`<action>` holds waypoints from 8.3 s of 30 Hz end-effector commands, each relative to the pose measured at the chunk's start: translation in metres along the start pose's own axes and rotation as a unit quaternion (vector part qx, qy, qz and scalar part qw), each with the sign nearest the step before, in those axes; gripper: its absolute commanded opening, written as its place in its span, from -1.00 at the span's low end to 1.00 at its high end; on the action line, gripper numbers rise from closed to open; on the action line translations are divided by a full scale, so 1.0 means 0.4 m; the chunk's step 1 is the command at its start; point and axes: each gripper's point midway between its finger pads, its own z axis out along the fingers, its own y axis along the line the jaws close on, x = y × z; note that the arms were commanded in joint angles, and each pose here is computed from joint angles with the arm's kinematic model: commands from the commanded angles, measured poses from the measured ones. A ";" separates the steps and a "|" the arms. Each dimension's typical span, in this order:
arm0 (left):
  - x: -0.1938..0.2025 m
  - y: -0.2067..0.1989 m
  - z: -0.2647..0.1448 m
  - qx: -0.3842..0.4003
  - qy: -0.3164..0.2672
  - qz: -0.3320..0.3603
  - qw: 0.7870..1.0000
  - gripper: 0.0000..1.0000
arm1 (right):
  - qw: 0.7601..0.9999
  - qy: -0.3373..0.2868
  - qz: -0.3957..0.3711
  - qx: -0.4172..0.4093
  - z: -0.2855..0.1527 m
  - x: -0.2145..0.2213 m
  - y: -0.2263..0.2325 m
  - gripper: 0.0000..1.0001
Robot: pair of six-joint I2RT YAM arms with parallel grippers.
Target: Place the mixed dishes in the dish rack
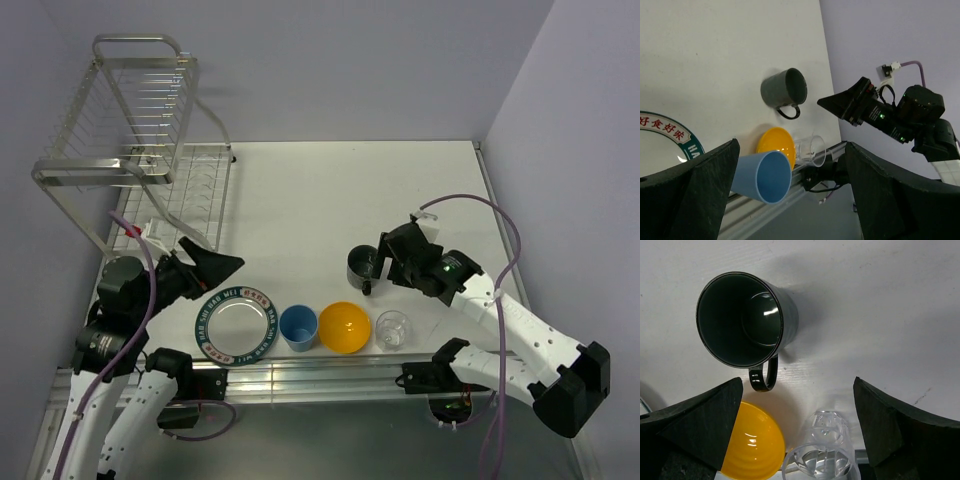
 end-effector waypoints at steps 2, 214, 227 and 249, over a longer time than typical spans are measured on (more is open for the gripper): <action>0.018 -0.031 -0.018 0.033 0.020 0.027 0.999 0.86 | 1.000 -0.014 0.014 0.001 -0.002 -0.031 0.014 0.97; -0.071 -0.113 0.134 0.003 -0.075 0.119 0.990 0.82 | 0.839 -0.146 -0.017 -0.524 -0.396 -0.183 0.494 -1.00; -0.270 -0.312 -0.078 0.059 -0.195 0.152 0.967 0.74 | 0.838 -0.205 -0.237 -0.446 -0.154 -0.275 0.735 -1.00; -0.291 -0.384 -0.159 0.164 -0.259 0.178 0.935 0.75 | 0.742 -0.229 -0.419 -0.472 0.081 -0.297 1.157 -1.00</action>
